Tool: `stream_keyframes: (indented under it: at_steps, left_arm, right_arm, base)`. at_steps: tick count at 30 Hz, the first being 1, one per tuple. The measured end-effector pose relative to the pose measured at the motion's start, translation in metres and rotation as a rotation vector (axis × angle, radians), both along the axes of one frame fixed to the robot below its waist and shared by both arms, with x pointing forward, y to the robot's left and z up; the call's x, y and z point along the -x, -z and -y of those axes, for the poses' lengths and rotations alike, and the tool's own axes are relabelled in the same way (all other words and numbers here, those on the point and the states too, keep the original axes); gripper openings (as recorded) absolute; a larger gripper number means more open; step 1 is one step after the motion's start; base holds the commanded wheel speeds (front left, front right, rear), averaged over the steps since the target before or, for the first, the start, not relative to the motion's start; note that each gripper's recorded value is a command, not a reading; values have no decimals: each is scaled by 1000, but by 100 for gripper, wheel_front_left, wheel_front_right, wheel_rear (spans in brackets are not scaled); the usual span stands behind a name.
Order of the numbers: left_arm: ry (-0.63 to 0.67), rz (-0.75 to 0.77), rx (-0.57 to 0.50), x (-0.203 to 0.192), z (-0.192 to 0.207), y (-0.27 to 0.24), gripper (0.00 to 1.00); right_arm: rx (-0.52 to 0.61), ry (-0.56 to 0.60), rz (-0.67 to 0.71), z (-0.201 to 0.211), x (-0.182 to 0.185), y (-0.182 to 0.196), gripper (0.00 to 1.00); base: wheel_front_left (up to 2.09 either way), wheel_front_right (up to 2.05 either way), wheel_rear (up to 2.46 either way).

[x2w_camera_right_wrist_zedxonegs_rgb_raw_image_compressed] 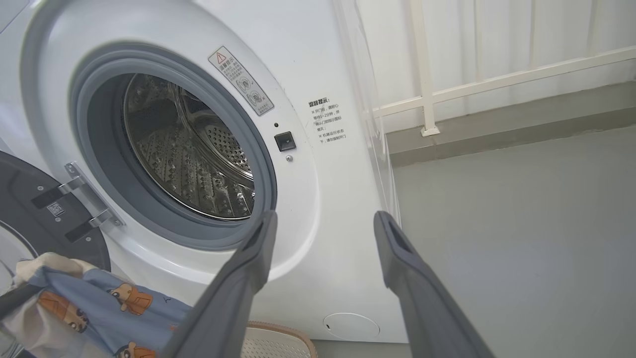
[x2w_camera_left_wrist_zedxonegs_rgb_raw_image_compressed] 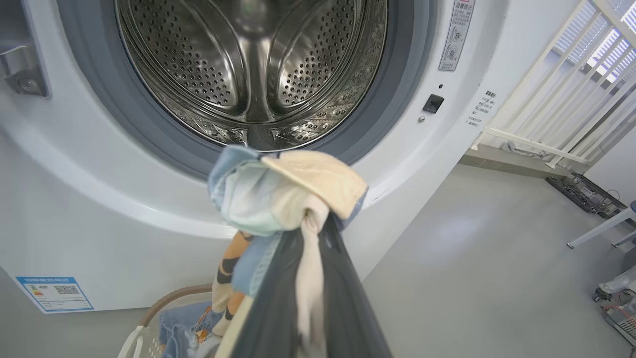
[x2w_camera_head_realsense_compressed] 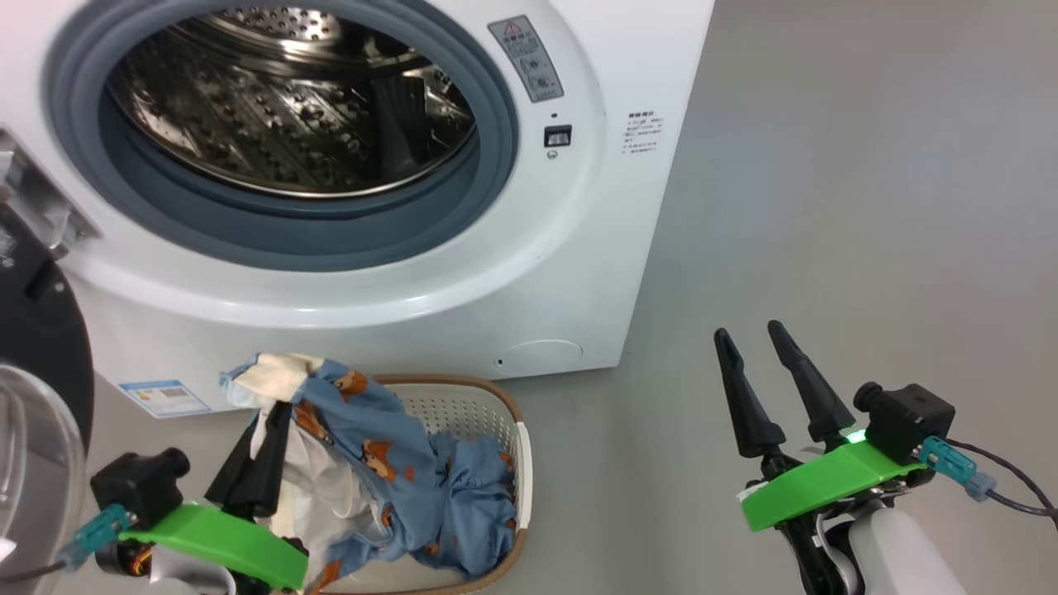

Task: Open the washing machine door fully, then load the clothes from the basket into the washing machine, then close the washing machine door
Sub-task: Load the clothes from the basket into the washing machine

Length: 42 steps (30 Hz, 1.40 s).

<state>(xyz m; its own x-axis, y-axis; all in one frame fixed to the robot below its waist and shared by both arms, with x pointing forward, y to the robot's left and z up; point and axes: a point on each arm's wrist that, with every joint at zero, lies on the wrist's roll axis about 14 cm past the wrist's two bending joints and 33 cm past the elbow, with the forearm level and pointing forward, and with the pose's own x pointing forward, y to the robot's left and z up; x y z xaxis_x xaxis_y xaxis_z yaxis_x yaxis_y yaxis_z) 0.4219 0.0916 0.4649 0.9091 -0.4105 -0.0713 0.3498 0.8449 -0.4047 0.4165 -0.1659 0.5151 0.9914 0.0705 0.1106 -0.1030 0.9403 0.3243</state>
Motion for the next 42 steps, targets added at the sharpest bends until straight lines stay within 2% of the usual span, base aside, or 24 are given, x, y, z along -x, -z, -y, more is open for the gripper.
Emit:
stream_keyframes:
  at_steps: [11,16,25,42]
  left_arm:
    - [-66,213,-51,17,-14,-58,0]
    - [-95,260,-59,29,-18,-71,0]
    - [-129,292,-63,41,-27,-81,0]
    - [-138,271,-78,34,-32,-73,0]
  right_arm:
    - [21,9,22,8,12,-8,100]
    - [33,17,40,14,15,-15,100]
    - [36,16,40,15,25,-15,100]
    - [45,2,12,12,23,-5,100]
  base:
    - [0,0,0]
    - [0,0,0]
    - [0,0,0]
    - [0,0,0]
